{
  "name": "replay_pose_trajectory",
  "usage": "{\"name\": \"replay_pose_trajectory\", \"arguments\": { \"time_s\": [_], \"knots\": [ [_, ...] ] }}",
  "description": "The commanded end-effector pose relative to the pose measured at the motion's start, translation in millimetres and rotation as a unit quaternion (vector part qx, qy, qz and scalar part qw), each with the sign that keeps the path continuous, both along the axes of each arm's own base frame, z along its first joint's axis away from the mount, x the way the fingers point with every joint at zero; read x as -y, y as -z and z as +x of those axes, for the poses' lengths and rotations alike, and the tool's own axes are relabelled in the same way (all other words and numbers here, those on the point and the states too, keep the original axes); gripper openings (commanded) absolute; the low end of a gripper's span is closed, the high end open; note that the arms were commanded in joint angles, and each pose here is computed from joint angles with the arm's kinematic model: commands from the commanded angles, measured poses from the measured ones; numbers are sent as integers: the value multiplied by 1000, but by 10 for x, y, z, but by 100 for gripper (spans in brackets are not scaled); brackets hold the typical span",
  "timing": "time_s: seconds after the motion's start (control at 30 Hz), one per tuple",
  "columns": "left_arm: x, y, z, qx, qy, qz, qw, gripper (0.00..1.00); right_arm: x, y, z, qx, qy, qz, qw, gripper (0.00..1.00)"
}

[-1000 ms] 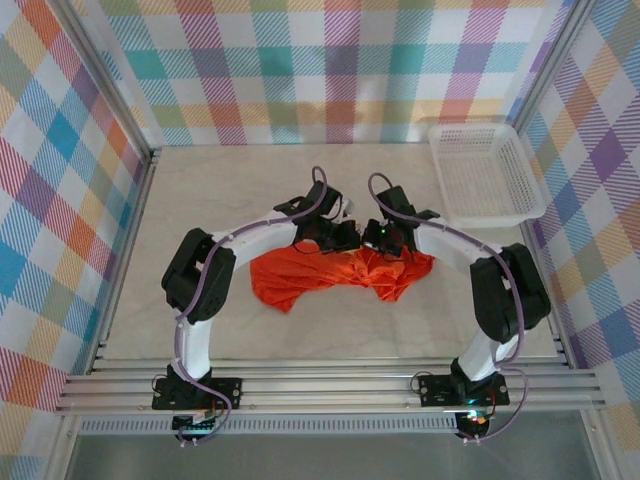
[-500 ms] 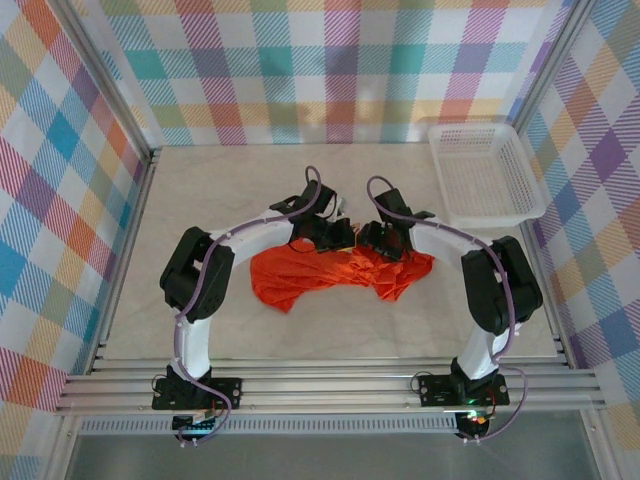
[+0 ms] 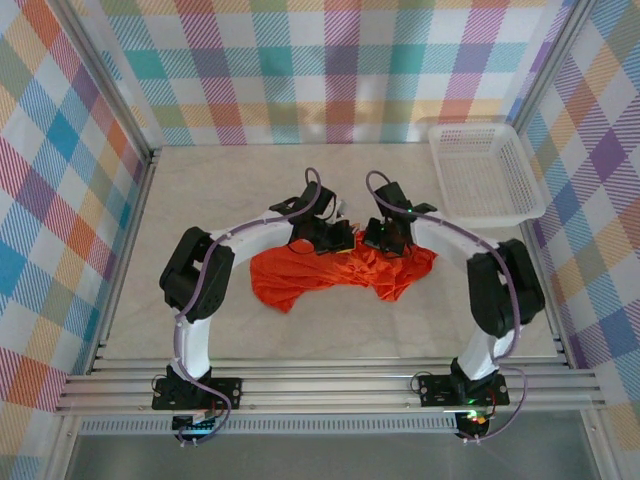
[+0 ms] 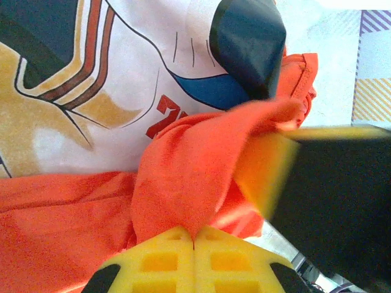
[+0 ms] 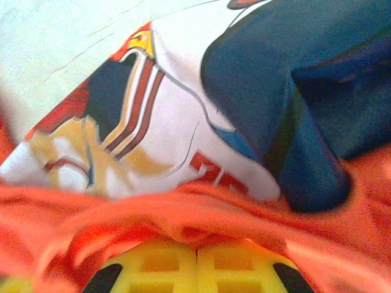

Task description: Fold the inside-out t-shirt

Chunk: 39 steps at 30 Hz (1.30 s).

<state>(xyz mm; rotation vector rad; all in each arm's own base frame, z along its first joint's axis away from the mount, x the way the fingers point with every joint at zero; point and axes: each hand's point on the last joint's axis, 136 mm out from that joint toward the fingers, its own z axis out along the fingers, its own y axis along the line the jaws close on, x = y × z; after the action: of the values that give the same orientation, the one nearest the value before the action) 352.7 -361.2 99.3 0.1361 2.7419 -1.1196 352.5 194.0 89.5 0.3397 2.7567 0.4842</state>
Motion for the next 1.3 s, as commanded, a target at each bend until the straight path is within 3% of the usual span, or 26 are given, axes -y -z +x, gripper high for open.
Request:
{"name": "replay_pose_trajectory", "arguments": {
  "time_s": [0.0,0.2,0.4,0.43,0.5,0.6,0.7,0.87,1.03,1.13,1.27],
  "knots": [
    [-116,-103,101,18,-7,-1,1000,0,47,-614,-246,32,-53,5,998,0],
    [-66,-58,194,12,-9,-5,1000,0,136,-1287,-481,94,-74,39,992,0],
    [-116,-172,191,21,-12,0,1000,0,329,-1482,-505,126,-48,38,990,0],
    [-172,-206,191,25,-17,8,1000,8,398,-1469,-489,129,-38,29,991,0],
    [-448,-272,188,30,-45,52,997,49,572,-1401,-451,131,-16,4,991,0],
    [-1095,-347,107,41,-105,144,983,63,834,-1297,-405,129,14,-30,991,0],
    [-1728,-294,-136,39,-144,237,960,63,947,-1221,-373,124,27,-26,992,0],
    [-2218,71,-629,-17,-156,308,938,53,960,-1103,-326,113,29,-18,993,0],
    [-2448,316,-837,-45,-183,320,929,42,894,-1012,-306,99,22,-4,995,0],
    [-2508,395,-846,-50,-203,301,931,42,895,-1014,-314,100,18,-4,995,0],
    [-2511,538,-801,-60,-219,265,937,51,900,-1038,-320,102,16,-5,995,0]
  ]
}}
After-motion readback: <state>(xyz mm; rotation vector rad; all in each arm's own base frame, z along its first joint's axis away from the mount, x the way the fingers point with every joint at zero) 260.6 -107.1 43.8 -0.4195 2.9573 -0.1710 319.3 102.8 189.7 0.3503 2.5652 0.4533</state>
